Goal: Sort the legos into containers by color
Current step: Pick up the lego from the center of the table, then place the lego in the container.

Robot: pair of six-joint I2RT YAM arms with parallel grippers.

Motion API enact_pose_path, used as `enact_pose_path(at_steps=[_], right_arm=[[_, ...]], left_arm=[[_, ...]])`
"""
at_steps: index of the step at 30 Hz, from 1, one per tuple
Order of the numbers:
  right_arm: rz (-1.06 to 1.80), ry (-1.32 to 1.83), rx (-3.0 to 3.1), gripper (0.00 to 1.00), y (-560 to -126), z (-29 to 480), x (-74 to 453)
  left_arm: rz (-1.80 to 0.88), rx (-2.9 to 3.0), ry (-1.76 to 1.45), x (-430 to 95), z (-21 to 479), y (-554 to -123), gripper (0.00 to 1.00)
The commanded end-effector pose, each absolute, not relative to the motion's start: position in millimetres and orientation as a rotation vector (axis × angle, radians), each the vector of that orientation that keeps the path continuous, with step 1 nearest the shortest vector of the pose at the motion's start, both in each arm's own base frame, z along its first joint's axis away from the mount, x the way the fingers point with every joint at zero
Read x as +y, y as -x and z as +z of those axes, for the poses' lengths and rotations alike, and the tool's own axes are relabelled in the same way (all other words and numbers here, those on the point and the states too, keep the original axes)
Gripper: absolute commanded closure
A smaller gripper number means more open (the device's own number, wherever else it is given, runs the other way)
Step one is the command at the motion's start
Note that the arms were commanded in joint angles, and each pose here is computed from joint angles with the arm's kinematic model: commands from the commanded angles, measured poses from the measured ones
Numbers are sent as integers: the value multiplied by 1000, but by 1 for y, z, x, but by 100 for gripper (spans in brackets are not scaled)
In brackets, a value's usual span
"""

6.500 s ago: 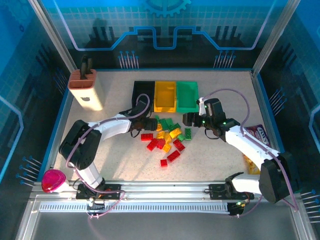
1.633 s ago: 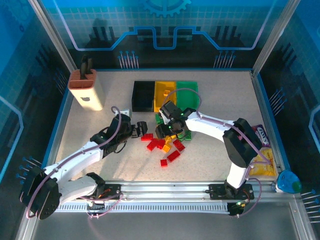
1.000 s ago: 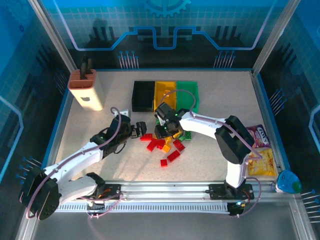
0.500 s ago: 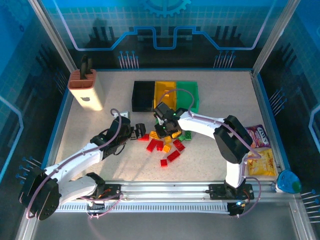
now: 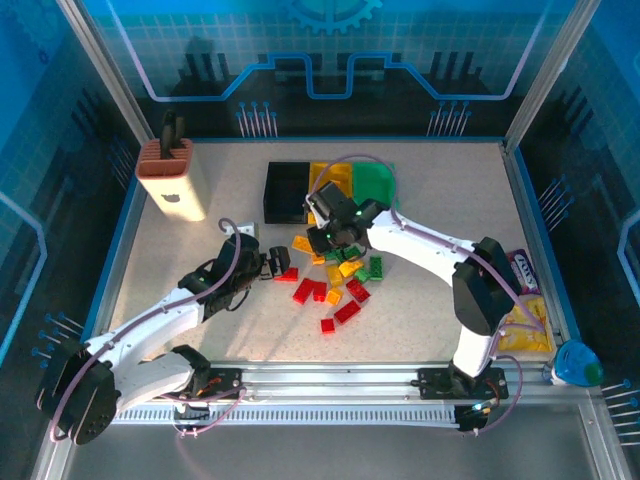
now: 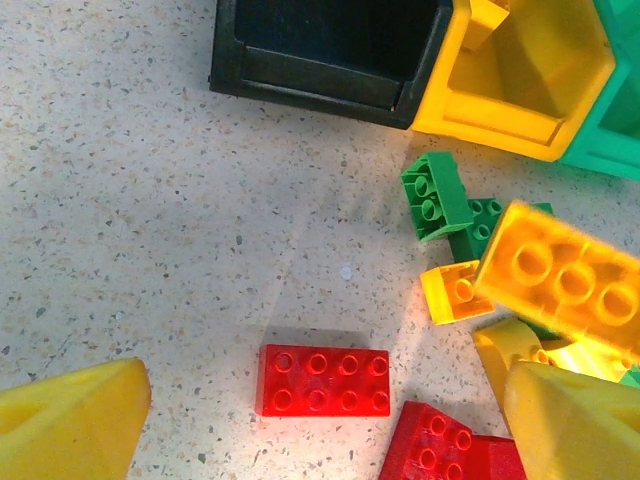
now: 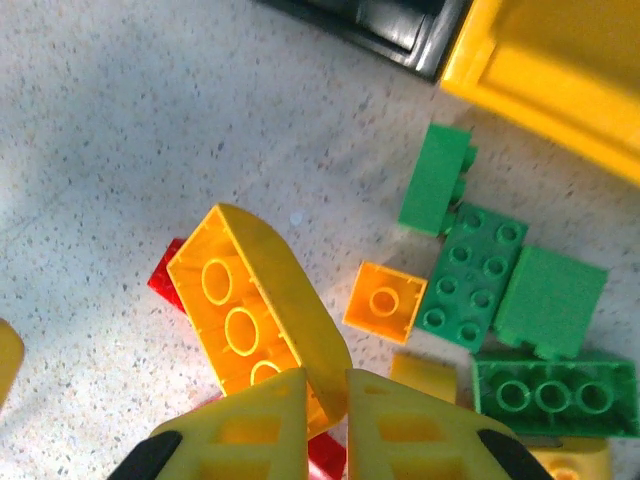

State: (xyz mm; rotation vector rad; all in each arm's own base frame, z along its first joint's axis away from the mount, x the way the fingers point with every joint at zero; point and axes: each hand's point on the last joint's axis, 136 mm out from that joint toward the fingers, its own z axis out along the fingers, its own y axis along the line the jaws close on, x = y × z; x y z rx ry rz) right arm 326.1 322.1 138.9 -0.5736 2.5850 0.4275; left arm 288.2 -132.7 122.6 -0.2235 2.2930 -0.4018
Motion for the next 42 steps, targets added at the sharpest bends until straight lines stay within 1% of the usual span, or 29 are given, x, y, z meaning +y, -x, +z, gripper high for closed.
enact_pose_path(at_steps=[1,10,15,20,30,42], right_arm=[[407,567,2539,84,-345,166,311],[291,485,2541,84,-410,174,290],[237,440,2565,84,-444,164,280],[216,386,2602,84,-465,148,268],[184,368,2650,83,-476,120,265],[166,360,2658,81,-480,112,262]], left_arm=[[-402,2287,241,-129,119,-285,9],[-441,2310,228,-136,113,-283,9],[-450,2343,235,-138,105,-279,9],[-453,2368,238,-138,98,-275,9],[-500,2395,199,-150,95,-275,10],[-521,2415,110,-170,101,-269,12]])
